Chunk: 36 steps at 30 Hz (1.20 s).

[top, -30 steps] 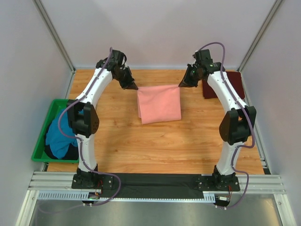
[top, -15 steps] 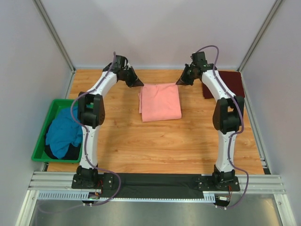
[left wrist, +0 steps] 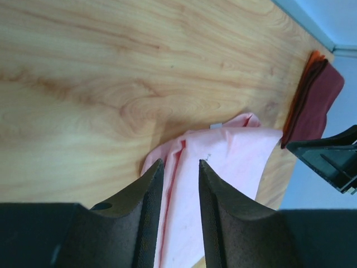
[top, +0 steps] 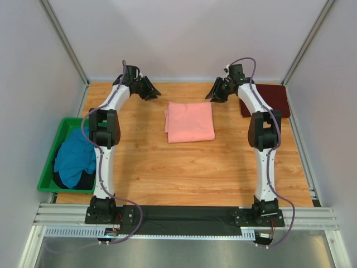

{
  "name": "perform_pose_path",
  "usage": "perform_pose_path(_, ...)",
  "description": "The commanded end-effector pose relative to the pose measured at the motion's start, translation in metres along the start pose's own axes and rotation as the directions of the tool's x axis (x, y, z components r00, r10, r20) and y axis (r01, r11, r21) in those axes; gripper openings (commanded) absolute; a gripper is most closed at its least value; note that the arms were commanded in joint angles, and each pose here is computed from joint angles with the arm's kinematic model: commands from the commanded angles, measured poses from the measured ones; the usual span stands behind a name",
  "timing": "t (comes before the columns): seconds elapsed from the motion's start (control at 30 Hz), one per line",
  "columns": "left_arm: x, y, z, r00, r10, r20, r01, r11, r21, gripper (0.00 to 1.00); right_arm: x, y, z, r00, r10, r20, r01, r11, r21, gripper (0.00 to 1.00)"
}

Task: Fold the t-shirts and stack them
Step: Fold the tshirt

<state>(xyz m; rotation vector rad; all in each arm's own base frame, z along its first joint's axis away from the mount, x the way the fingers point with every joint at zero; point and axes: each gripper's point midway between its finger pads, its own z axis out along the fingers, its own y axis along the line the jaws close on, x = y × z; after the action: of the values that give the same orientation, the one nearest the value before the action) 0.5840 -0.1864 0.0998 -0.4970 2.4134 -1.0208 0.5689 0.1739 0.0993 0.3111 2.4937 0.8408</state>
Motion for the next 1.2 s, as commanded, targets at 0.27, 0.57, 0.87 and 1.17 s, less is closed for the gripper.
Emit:
perform_pose_path(0.27,0.086,0.006,-0.034,0.942,0.259,-0.212,-0.280,0.957,-0.075,0.40,0.051,-0.013,-0.058,0.984,-0.121,-0.134,0.112,0.991,-0.071,0.46)
perform_pose_path(0.57,0.122,0.025,-0.040,0.926,0.248,-0.283,-0.278,0.958,-0.071,0.38,0.103,-0.021,-0.060,0.972,-0.110,-0.206,0.079,0.985,-0.152,0.46)
perform_pose_path(0.87,0.148,0.029,-0.042,0.920,0.217,-0.327,-0.238,0.971,-0.026,0.32,0.140,-0.031,-0.065,0.971,-0.079,-0.226,0.046,0.988,-0.146,0.44)
perform_pose_path(1.17,0.170,0.038,-0.044,0.919,0.198,-0.340,-0.204,0.979,0.019,0.30,0.181,-0.034,-0.060,0.968,-0.024,-0.250,-0.010,0.991,-0.133,0.43)
